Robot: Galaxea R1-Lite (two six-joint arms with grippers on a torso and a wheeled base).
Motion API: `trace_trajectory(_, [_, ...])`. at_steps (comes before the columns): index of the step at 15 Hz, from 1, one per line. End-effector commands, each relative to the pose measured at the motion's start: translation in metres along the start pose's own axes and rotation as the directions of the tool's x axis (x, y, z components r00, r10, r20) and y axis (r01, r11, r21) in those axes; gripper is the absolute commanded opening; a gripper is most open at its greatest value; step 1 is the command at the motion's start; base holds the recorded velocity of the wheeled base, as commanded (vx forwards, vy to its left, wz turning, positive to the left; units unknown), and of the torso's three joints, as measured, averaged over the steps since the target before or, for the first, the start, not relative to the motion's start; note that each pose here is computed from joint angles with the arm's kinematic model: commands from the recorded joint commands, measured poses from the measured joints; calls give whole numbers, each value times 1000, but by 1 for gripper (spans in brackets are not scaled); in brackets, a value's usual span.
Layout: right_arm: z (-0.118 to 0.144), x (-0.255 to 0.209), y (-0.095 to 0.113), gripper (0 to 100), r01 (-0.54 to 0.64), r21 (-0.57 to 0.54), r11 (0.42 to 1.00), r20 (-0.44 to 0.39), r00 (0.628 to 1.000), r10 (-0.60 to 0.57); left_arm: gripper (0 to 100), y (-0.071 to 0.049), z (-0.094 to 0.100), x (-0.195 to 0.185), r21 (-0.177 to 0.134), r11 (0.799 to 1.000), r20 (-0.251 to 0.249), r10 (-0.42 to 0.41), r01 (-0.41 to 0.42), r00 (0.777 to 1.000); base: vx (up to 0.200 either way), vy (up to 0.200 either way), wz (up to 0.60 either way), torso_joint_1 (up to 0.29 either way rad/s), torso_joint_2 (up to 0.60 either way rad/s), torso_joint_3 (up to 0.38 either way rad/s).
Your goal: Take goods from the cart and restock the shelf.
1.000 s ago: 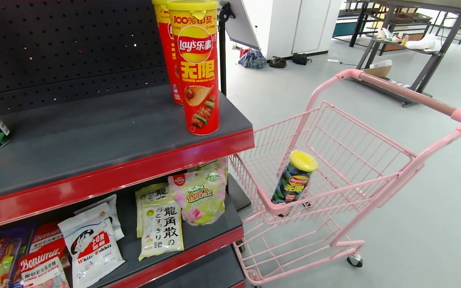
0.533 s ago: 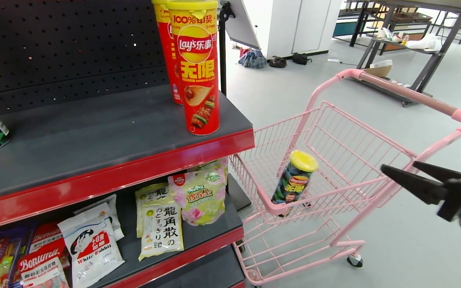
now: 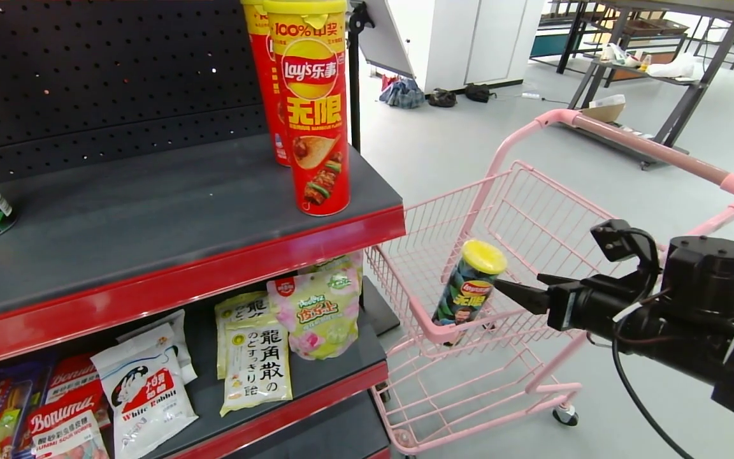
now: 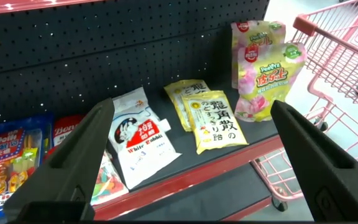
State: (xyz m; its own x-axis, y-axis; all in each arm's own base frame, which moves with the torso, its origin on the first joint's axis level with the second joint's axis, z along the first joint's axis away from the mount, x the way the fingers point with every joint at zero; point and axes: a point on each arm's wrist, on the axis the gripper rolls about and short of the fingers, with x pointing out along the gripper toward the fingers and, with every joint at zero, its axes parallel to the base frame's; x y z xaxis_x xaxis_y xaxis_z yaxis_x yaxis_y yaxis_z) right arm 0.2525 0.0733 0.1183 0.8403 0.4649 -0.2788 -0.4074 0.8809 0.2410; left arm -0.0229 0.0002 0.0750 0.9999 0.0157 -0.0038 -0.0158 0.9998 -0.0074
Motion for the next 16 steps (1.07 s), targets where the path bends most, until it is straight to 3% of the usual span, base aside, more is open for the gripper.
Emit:
trace_trajectory(1, [-12, 25, -3, 100, -5, 7, 1000, -59, 998, 5, 100, 0, 0, 0, 0, 1000, -1, 1, -1, 1000, 0, 0, 0, 0, 0, 0])
trace_trajectory(6, [-16, 47, 1, 100, -25, 2, 1000, -77, 997, 25, 100, 0, 0, 0, 0, 1000, -1, 1, -1, 1000, 0, 0, 0, 0, 0, 0])
trace_trajectory(16, [-20, 96, -18, 100, 7, 8, 1000, -71, 997, -7, 100, 0, 0, 0, 0, 1000, -1, 1, -1, 1000, 0, 0, 0, 0, 0, 0])
